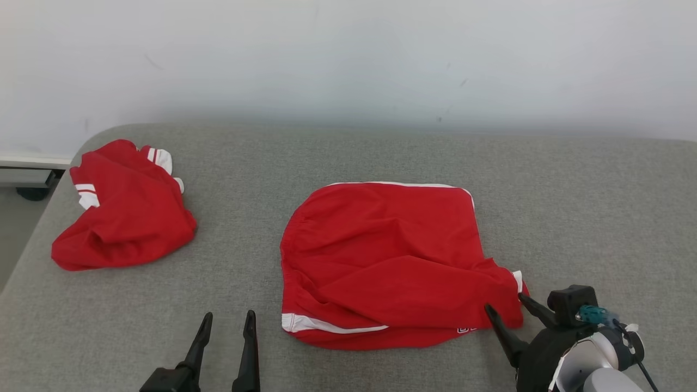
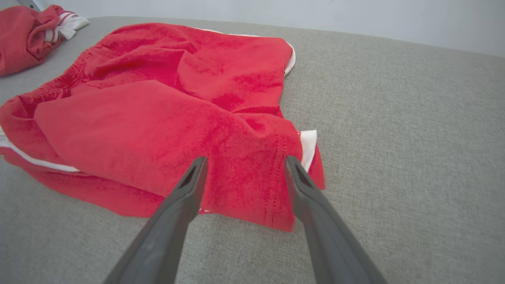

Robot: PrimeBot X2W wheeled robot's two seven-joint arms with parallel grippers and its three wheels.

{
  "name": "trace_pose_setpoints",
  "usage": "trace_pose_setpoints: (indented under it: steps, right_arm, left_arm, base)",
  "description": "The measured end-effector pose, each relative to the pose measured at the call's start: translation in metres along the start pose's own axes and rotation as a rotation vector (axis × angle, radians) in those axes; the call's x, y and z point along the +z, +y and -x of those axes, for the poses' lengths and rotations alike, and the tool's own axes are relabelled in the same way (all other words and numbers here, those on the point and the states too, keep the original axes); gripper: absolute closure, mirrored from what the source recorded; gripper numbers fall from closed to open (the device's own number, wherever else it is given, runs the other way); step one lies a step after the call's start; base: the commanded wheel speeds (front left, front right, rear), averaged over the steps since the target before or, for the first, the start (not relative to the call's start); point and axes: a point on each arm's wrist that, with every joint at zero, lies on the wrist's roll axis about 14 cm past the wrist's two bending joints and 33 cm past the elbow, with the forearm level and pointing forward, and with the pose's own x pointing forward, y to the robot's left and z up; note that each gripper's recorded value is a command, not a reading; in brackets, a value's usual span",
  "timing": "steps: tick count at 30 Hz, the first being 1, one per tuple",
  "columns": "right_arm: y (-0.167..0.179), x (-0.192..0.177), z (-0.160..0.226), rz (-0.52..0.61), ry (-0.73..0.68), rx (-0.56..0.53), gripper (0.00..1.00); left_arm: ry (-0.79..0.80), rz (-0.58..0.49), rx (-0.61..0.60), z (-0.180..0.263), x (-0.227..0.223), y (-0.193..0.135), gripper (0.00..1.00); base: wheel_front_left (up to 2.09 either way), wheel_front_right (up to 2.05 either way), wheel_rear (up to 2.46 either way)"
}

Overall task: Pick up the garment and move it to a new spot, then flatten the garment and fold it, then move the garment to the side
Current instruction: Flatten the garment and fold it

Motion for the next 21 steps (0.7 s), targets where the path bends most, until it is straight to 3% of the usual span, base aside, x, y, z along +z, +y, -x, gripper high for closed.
trace_pose_setpoints:
  steps: [7,21]
  right_arm:
    - [-0.009,-0.013,0.004,0.105,0.092,0.003,0.0]
    - [-0.004,-0.036,-0.009,0.134,0.25,0.024,0.0]
  left_arm:
    - [0.004,0.001,-0.034,-0.002,-0.001,-0.011,0.0]
    - [0.006,-0.002,0.025,0.007,0.001,0.005,0.0]
  base:
    - [0.0,0.0,0.0]
    - [0.0,0.0,0.0]
